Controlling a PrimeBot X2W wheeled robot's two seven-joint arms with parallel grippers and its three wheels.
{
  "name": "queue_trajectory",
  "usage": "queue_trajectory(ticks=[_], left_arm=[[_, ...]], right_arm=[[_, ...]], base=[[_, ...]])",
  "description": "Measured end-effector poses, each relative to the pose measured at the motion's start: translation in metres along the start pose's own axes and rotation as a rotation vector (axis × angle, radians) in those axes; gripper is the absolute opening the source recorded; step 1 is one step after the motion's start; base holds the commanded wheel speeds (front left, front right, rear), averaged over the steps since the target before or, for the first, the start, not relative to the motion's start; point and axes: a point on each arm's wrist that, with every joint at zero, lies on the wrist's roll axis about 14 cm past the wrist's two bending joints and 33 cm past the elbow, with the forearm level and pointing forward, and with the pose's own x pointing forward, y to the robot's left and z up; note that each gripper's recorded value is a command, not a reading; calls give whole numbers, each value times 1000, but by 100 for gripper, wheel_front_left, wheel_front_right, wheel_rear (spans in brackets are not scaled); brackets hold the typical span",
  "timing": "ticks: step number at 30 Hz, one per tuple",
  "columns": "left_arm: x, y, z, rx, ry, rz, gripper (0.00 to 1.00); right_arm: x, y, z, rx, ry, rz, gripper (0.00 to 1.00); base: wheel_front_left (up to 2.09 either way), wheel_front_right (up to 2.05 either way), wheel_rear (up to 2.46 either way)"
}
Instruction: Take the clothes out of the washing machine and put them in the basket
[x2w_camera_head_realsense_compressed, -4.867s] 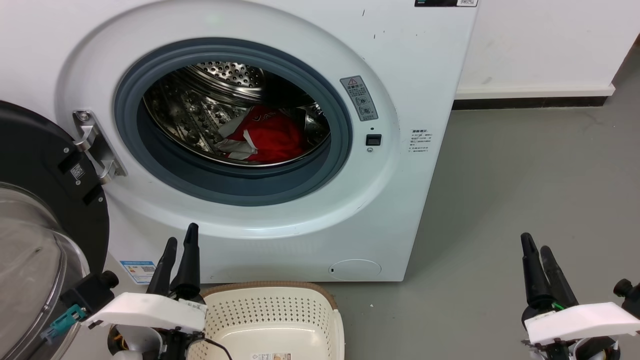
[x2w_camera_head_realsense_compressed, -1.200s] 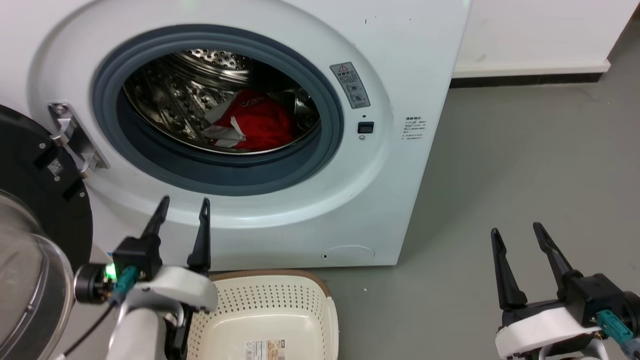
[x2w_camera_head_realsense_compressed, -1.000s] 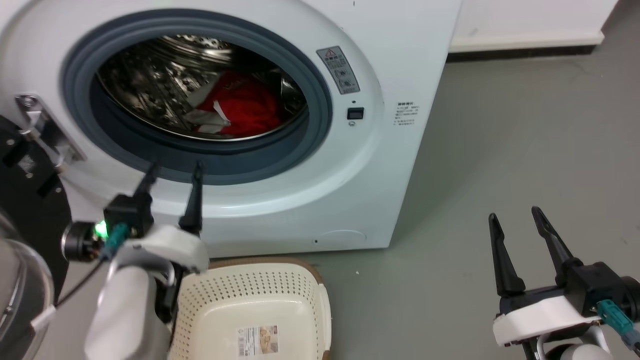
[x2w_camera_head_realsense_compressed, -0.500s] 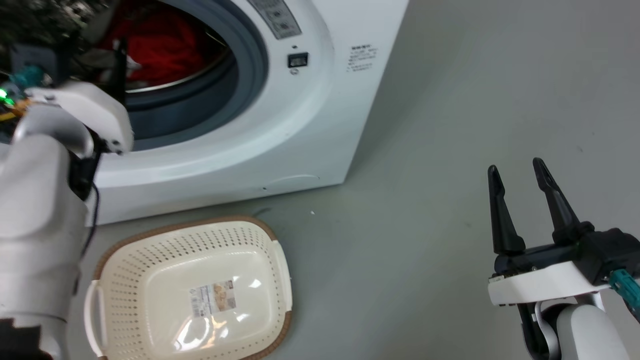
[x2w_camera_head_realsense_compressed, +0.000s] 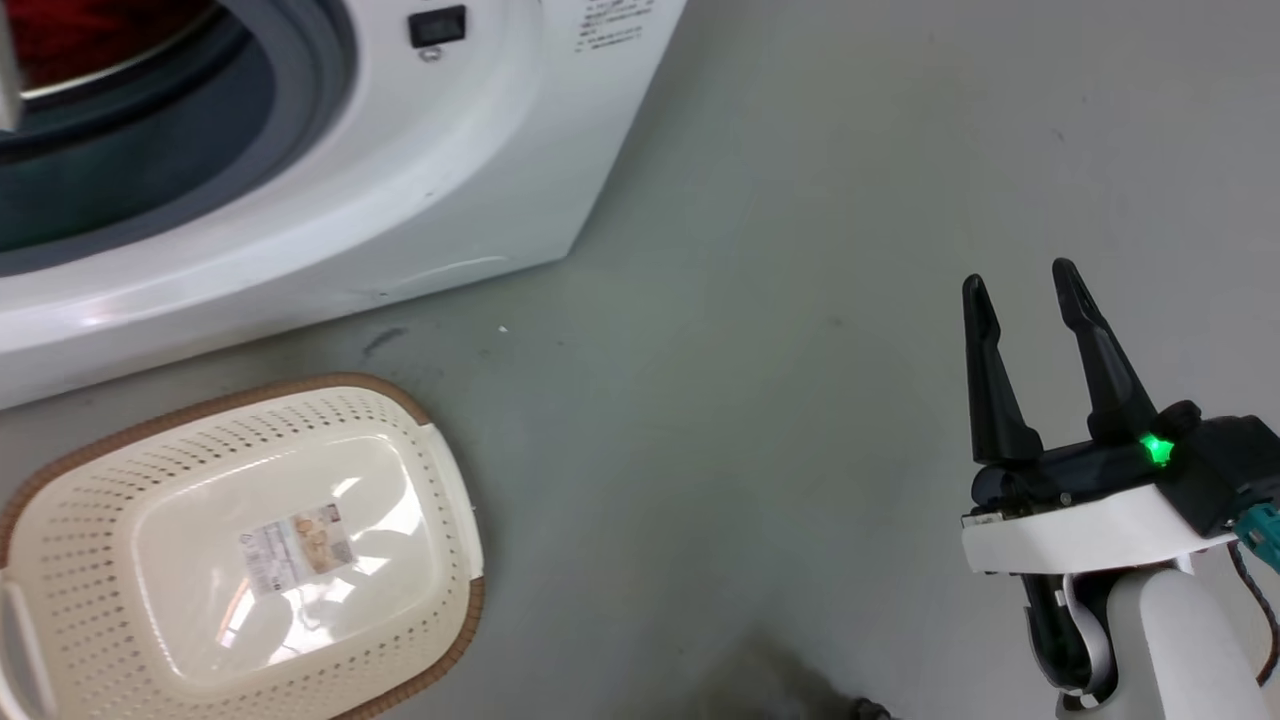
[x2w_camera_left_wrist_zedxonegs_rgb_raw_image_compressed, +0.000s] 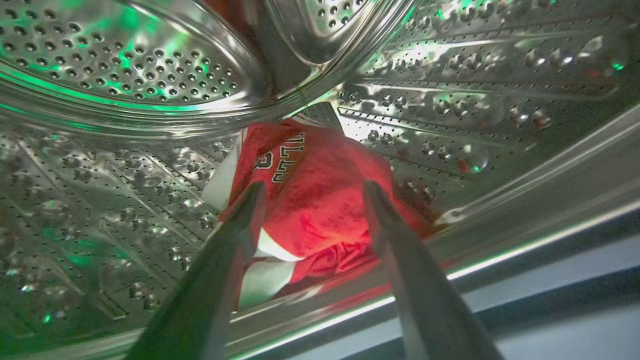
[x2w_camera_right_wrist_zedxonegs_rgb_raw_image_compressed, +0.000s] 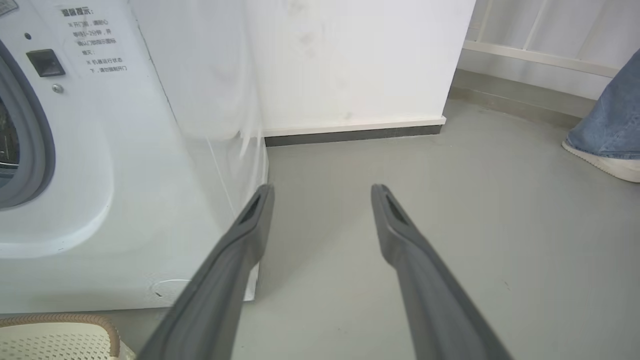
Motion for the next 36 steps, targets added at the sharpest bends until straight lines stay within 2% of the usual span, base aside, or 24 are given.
queue_trajectory(ticks=[13,23,24,26,27,32,36], left_arm=[[51,26,-50,12,237,34,100],[68,20,-95,-12,397,25,100],[68,19,-96,-13,407,26,67],[69,17,-97,-23,415,26,15],[70,17,-94,-22,405,29,0],[71,17,-80,-36,348,54,0],[69,19,-57,-60,238,77,0]], right_arm=[[-3,-14,-26,-8,85,-50,100],[-2,-15,-44,0,136,-58,100],[-1,-15,-43,-1,133,-56,100],[0,-15,-44,2,134,-57,100],[0,-15,-44,3,134,-57,100],[-1,-16,-43,3,132,-60,100],[-1,-16,-38,6,118,-61,100]], base=[[0,0,0],[0,0,0],[0,0,0],[0,0,0],[0,0,0],[0,0,0],[0,0,0]])
